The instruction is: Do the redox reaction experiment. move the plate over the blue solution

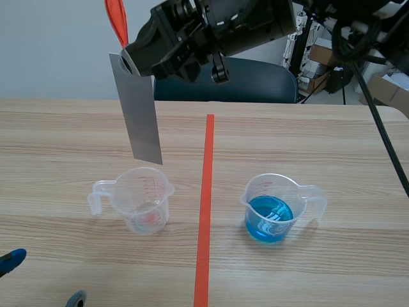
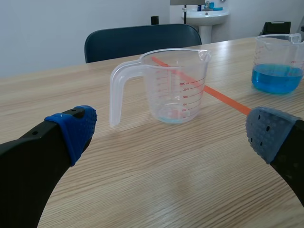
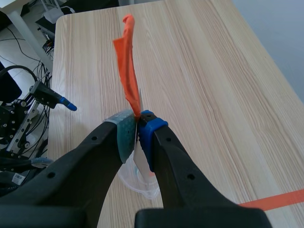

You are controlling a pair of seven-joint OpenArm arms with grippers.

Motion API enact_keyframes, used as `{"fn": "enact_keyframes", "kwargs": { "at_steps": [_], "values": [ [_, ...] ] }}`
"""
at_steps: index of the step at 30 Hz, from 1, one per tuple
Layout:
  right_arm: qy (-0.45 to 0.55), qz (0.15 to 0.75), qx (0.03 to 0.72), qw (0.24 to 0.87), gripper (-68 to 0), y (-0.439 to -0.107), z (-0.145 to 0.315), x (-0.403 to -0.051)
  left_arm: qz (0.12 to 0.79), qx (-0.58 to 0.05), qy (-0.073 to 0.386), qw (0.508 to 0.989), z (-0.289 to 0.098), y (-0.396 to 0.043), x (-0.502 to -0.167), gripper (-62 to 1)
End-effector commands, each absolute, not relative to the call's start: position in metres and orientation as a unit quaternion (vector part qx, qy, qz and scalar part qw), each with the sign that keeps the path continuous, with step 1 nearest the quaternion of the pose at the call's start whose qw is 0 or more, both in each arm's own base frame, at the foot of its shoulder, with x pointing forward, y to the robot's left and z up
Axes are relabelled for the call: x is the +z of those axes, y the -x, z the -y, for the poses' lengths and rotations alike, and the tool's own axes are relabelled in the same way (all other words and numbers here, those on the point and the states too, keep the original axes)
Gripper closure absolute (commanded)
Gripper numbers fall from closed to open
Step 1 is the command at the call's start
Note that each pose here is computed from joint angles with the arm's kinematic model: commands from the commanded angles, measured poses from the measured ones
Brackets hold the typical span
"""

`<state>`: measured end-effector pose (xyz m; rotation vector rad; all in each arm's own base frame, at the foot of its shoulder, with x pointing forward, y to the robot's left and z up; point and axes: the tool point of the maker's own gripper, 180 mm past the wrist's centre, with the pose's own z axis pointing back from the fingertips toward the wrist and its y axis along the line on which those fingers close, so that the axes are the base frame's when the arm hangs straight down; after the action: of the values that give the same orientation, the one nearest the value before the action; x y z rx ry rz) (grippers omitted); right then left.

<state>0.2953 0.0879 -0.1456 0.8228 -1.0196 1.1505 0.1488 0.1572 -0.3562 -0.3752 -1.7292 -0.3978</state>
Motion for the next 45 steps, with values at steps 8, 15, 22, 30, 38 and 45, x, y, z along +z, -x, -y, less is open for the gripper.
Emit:
{"fn": "enact_keyframes", "kwargs": {
  "at_steps": [8,15,22,30,38,45],
  "values": [
    [-0.376,0.453,0.527,0.612,-0.6,-0.281,-0.056,-0.123,0.769,-0.173,0.161,0.594,-0.161,-0.15,-0.345,-62.3],
    [-0.361,0.462,0.529,0.613,-0.6,-0.284,-0.024,-0.12,0.769,-0.173,0.161,0.594,-0.161,-0.15,-0.345,-62.3],
    [-0.359,0.462,0.537,0.608,-0.6,-0.28,0.01,-0.113,0.77,-0.173,0.161,0.593,-0.161,-0.15,-0.344,-62.3],
    [-0.337,0.468,0.521,0.63,-0.6,-0.282,0.051,-0.106,0.765,-0.18,0.16,0.597,-0.165,-0.148,-0.345,-62.3],
    [-0.295,0.477,0.503,0.658,-0.6,-0.287,0.087,-0.1,0.735,-0.218,0.154,0.623,-0.19,-0.128,-0.349,-62.3],
    [-0.276,0.468,0.499,0.675,-0.6,-0.285,0.103,-0.111,0.714,-0.258,0.152,0.634,-0.214,-0.108,-0.335,-62.3]
  ]
}}
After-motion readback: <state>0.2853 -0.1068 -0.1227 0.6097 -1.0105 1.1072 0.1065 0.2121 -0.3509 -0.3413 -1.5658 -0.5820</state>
